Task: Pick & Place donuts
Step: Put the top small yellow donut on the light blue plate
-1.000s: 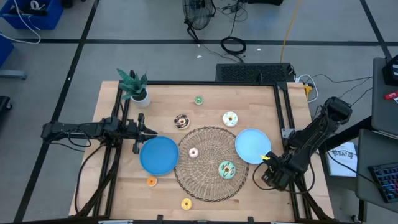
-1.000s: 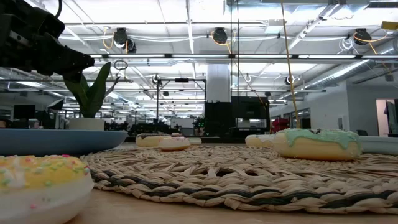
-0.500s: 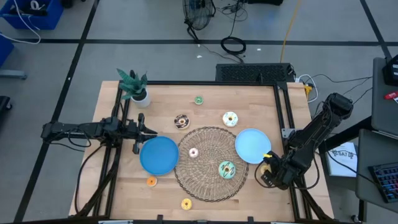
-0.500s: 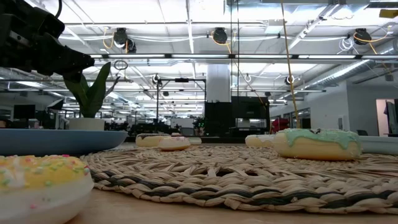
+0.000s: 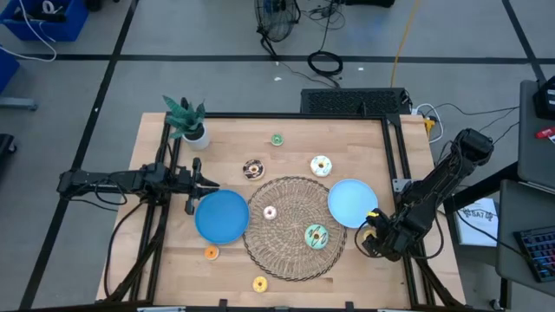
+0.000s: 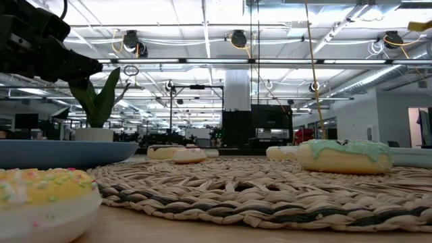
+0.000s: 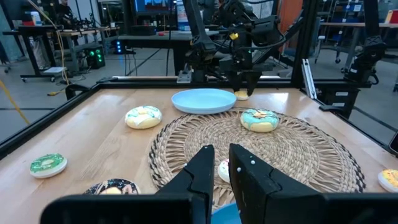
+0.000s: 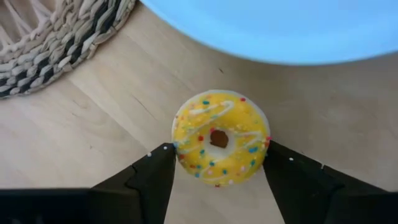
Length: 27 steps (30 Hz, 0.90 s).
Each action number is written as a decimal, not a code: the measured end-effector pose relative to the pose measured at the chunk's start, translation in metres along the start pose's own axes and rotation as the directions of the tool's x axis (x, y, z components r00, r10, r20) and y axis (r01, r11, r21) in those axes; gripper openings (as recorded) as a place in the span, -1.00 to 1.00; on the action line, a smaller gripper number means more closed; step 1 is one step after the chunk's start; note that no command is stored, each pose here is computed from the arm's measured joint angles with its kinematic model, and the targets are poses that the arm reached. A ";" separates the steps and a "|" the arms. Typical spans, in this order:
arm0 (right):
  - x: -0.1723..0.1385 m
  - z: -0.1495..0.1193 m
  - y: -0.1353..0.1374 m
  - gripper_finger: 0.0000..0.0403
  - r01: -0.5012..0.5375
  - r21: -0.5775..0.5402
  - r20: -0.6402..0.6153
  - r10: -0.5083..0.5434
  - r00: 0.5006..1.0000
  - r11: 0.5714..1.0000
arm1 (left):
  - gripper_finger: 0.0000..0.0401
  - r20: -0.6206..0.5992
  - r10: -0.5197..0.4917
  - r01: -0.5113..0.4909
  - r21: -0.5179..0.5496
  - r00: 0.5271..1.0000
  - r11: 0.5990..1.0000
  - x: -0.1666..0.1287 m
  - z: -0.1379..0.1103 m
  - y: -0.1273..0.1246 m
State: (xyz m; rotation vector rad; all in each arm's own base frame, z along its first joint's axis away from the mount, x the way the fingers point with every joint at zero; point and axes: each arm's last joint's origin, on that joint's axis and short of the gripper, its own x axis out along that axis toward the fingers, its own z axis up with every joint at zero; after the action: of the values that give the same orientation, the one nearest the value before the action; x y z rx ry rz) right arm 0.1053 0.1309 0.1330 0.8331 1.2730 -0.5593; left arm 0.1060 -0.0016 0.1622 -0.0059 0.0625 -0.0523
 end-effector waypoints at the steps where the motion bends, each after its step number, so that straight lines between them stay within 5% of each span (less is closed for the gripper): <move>1: 0.000 0.000 0.000 0.11 0.003 0.006 0.001 -0.003 1.000 1.000 | -0.74 0.000 0.000 0.000 0.000 1.000 1.000 0.000 0.000 0.000; 18: -0.008 0.000 0.001 -0.27 -0.019 0.025 -0.016 0.019 1.000 1.000 | -0.74 0.002 0.000 0.000 0.000 1.000 1.000 0.000 0.000 0.000; 27: -0.029 0.000 0.019 -0.34 -0.293 0.011 -0.064 0.293 0.954 0.956 | -0.74 0.001 0.000 0.000 0.000 1.000 1.000 0.000 0.000 0.000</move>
State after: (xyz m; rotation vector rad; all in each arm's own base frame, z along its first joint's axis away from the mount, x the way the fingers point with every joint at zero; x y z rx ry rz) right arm 0.1128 0.1403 0.1659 1.0274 1.1798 -0.2967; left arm 0.1060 -0.0016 0.1623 -0.0059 0.0618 -0.0520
